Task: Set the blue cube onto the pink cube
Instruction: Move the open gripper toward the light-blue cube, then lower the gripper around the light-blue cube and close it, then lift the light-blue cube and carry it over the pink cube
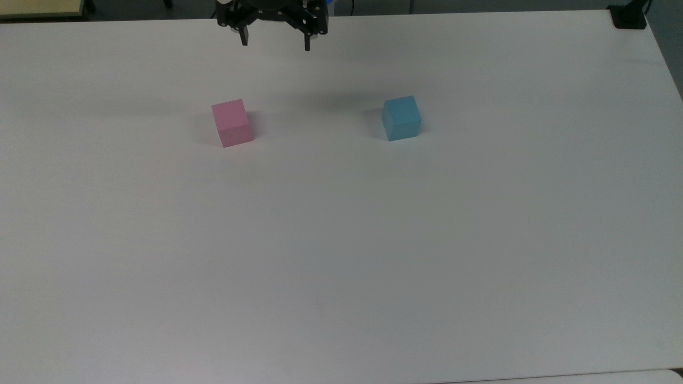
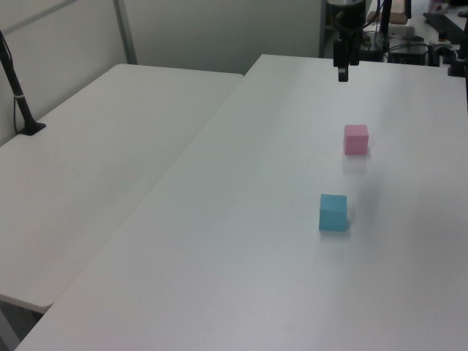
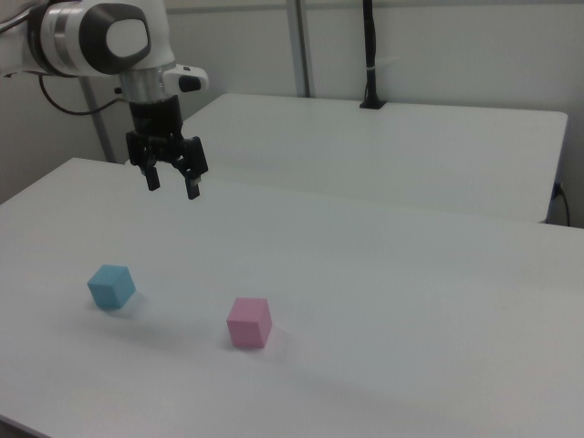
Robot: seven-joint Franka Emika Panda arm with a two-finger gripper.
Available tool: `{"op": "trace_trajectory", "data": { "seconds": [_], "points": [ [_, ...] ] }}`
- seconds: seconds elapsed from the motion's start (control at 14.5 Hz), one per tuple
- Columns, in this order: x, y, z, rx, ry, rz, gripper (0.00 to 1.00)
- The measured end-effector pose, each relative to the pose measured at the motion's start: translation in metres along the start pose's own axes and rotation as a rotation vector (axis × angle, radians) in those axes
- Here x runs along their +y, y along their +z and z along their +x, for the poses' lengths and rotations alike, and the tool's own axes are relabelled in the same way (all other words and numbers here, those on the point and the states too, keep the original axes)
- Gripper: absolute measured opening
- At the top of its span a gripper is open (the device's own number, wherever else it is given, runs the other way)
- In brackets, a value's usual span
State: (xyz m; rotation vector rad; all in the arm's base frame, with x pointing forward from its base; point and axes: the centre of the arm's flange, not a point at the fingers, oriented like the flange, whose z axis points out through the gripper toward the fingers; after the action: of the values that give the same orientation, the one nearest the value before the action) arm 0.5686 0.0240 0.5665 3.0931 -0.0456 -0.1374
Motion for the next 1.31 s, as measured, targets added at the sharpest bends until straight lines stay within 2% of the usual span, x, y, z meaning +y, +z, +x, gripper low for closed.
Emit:
{"op": "trace_trajectory", "data": {
  "seconds": [0.28, 0.48, 0.62, 0.9, 1.03, 1.24, 1.31],
  "points": [
    [-0.045, 0.003, -0.002, -0.003, -0.077, -0.005, 1.00],
    [-0.110, 0.023, 0.000, 0.021, -0.169, -0.006, 1.00],
    [-0.156, 0.059, 0.006, 0.020, -0.203, 0.006, 1.00],
    [-0.234, 0.165, 0.018, -0.024, -0.276, -0.038, 1.00],
    [-0.256, 0.207, 0.012, -0.062, -0.312, -0.062, 1.00],
    [-0.261, 0.237, -0.001, -0.113, -0.331, -0.088, 0.99],
    [-0.258, 0.243, -0.004, -0.127, -0.340, -0.096, 0.84]
  ]
}}
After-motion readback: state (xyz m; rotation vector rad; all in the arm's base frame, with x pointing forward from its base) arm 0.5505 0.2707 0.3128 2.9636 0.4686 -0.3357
